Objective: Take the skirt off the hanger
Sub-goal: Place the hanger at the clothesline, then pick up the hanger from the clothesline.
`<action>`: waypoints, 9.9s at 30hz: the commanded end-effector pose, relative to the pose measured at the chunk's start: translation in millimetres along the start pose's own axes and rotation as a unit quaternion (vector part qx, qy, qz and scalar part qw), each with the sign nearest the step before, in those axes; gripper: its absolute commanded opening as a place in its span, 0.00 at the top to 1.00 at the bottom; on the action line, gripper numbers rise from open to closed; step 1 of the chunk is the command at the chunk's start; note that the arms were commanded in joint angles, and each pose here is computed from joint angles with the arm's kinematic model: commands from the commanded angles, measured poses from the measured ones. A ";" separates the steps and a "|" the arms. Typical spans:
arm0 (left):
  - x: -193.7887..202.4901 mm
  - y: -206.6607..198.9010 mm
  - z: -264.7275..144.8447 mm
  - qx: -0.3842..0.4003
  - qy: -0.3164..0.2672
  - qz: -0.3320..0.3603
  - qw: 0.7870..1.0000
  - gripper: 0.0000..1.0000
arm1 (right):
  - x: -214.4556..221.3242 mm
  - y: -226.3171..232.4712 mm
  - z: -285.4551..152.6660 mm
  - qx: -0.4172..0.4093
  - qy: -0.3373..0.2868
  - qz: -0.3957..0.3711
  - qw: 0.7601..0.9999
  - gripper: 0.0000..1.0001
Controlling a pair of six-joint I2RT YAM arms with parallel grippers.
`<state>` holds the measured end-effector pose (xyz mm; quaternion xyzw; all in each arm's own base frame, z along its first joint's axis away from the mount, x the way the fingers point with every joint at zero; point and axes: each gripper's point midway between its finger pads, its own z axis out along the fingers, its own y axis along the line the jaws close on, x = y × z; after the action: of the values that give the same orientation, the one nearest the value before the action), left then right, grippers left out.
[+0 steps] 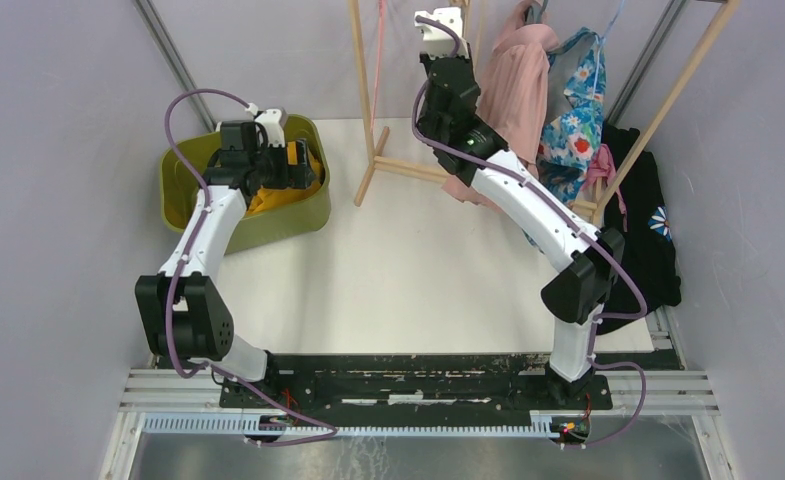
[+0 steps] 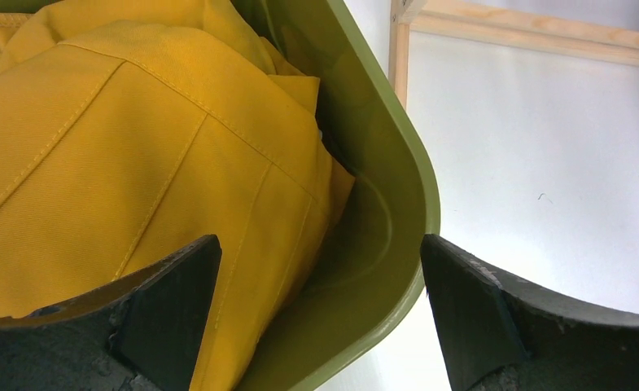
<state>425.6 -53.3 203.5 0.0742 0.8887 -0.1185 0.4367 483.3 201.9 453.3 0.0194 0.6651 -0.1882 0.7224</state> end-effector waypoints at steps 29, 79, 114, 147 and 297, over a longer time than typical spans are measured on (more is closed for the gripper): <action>-34.3 -14.3 -24.4 0.021 -0.060 0.033 0.997 0.01 | 15.9 -0.6 72.9 0.054 -0.010 -0.003 0.998 0.99; -31.3 -14.5 -26.3 0.020 -0.062 0.032 0.997 0.01 | 1.1 17.4 38.0 0.005 -0.007 -0.004 1.000 0.50; -31.0 -21.2 -34.0 0.032 -0.073 0.034 0.996 0.01 | -50.5 -141.7 -45.1 0.102 0.003 0.005 0.995 0.41; -20.8 -23.5 -30.6 0.041 -0.060 0.034 0.997 0.01 | 38.2 -133.6 31.8 0.043 0.094 -0.004 0.995 0.42; -2.6 -42.1 -12.8 0.079 -0.035 0.049 0.995 0.01 | -21.3 -177.7 45.2 0.050 -0.001 0.027 0.998 0.99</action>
<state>398.3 -90.3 201.1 0.1248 0.8735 -0.1827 0.4336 493.7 46.9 443.7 0.0504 0.7363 -0.1853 0.6488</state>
